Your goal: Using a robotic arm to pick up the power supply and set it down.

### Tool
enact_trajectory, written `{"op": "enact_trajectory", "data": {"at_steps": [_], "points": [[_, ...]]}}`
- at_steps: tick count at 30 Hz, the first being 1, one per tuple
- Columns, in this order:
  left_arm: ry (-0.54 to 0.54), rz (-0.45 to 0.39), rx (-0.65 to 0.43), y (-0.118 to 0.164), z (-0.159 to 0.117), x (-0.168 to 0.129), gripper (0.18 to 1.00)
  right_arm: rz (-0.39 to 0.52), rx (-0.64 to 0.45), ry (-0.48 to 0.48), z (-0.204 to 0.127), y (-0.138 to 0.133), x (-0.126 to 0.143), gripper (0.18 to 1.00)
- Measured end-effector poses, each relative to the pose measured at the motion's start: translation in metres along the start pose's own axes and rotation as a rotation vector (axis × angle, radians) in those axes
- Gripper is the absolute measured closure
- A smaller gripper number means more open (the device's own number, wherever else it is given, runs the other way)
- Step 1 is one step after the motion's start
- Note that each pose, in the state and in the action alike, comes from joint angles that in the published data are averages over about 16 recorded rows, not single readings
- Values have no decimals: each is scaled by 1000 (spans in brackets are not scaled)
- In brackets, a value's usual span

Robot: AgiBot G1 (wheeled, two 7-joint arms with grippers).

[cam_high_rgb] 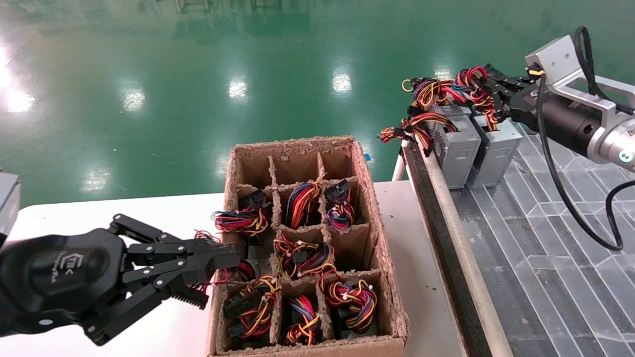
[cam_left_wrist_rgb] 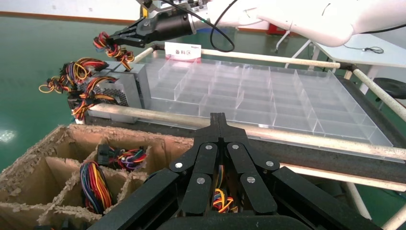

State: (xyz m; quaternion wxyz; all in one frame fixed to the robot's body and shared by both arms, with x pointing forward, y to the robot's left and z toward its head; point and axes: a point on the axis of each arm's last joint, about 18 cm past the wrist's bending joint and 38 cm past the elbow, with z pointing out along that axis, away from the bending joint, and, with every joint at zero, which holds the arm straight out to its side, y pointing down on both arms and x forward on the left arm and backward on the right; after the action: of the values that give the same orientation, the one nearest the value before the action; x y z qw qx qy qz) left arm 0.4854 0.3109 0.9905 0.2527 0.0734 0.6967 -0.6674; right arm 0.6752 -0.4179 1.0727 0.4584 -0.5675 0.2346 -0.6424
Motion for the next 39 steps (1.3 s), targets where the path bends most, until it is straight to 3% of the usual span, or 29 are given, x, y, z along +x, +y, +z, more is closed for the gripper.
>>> {"op": "enact_trajectory", "data": {"at_steps": [13, 26, 33, 39], "points": [[0, 0, 0, 0, 0, 0, 993, -26, 6, 34, -15, -13, 21, 885], [0, 0, 0, 0, 0, 0, 993, -68, 114, 8, -58, -58, 35, 637], [0, 0, 0, 0, 0, 0, 993, -76, 168, -71, -80, -75, 22, 475], [0, 0, 0, 0, 0, 0, 993, -54, 171, -163, -84, -71, 3, 361]]}}
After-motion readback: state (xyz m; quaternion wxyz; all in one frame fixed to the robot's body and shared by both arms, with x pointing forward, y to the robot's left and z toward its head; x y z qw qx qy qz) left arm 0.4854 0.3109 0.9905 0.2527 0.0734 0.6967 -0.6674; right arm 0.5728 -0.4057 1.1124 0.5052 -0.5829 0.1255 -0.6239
